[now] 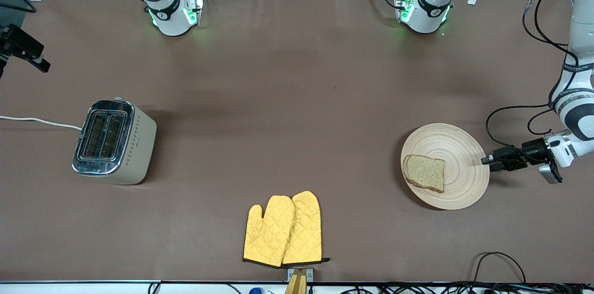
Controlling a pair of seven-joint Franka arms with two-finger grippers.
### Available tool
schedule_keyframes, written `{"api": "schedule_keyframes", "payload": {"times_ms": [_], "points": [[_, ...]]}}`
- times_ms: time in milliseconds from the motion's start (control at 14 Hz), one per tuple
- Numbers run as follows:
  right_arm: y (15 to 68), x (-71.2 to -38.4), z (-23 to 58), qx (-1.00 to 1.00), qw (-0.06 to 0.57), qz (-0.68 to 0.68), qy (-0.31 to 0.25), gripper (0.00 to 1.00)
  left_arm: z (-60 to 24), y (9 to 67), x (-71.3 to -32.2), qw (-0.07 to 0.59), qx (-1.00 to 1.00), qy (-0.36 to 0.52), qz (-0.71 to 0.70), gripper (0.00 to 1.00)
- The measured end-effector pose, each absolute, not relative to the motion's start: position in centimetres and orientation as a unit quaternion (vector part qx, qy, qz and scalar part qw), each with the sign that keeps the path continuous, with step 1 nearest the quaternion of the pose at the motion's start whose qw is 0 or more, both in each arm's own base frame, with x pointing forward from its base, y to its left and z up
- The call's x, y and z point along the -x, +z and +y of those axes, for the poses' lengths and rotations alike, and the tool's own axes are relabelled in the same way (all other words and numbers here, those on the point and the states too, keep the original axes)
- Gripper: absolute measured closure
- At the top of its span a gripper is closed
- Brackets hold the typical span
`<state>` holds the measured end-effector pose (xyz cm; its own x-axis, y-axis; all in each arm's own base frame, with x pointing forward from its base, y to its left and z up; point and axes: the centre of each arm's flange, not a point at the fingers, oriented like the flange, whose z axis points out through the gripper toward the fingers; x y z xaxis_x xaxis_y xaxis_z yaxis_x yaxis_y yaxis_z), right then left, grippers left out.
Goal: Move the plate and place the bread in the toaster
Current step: 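Push the wooden plate with the left gripper toward the table middle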
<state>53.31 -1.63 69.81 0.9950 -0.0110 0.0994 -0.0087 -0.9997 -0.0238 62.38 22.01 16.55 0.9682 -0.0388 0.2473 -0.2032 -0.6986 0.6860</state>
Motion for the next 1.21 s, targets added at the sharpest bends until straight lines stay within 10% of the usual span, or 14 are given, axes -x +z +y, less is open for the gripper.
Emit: {"api": "schedule_keyframes", "payload": {"times_ms": [427, 712, 1211], "points": [[64.9, -54.1, -5.5, 0.999, -0.019, 0.035, 0.005, 0.0, 20.8, 15.9, -62.6, 0.393, -0.911, 0.103, -0.07, 0.47], [64.1, -54.1, -5.7, 0.999, -0.026, 0.036, 0.013, 0.0, 20.7, 15.6, -62.5, 0.407, -0.906, 0.102, -0.061, 0.85], [64.0, -54.1, -5.9, 0.999, -0.029, 0.037, 0.015, 0.0, 18.5, 16.6, -62.9, 0.461, -0.884, 0.069, -0.035, 0.9]]}}
